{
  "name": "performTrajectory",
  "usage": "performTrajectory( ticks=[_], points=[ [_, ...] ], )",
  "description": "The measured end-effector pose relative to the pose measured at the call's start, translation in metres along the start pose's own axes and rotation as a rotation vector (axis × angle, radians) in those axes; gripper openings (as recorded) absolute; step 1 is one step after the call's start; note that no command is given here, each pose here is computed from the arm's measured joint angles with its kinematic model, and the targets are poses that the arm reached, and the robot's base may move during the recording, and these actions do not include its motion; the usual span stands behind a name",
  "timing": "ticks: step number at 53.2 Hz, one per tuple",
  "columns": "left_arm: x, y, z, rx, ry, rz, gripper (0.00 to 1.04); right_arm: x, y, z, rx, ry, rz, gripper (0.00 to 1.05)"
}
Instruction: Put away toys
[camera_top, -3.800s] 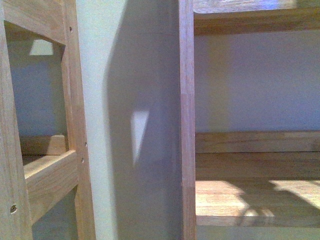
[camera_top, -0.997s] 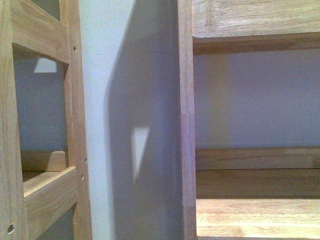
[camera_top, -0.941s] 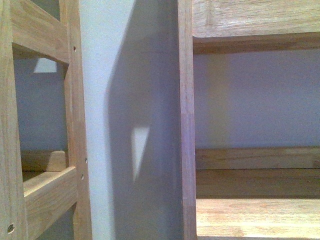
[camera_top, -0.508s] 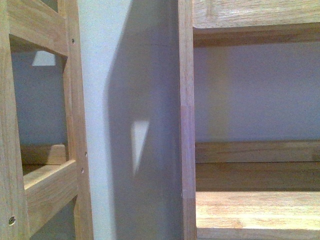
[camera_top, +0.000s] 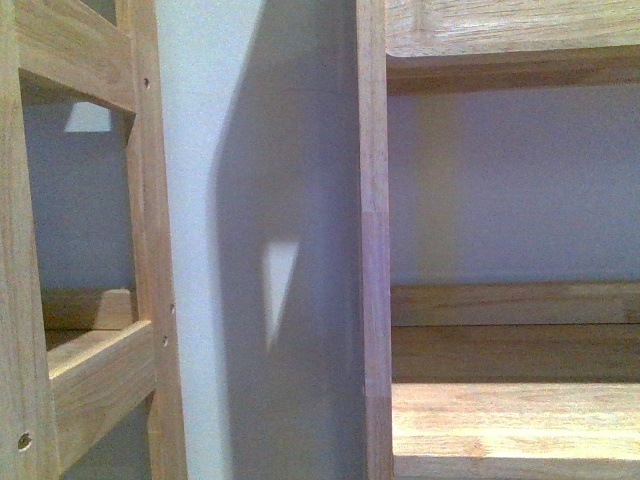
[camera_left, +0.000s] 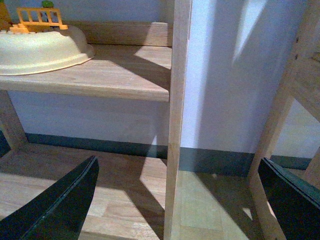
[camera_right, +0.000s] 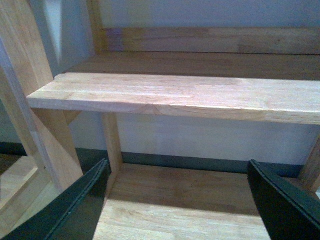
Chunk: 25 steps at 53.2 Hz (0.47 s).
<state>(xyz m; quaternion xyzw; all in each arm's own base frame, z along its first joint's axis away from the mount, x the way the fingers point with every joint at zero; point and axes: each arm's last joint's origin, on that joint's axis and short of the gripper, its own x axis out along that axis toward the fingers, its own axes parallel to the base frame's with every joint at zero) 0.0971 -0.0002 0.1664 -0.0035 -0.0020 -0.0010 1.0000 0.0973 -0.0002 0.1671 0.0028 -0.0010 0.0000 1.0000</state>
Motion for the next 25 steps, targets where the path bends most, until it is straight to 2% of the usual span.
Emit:
performTrajectory(
  ticks=[3,25],
  points=[
    [0.0,0.0,0.0,0.0,0.0,0.0,0.99,0.0,0.0,0.0,0.0,0.0,0.0,1.04],
    [0.0,0.0,0.0,0.0,0.0,0.0,0.99,0.0,0.0,0.0,-0.001,0.0,0.0,1.04]
  ],
)
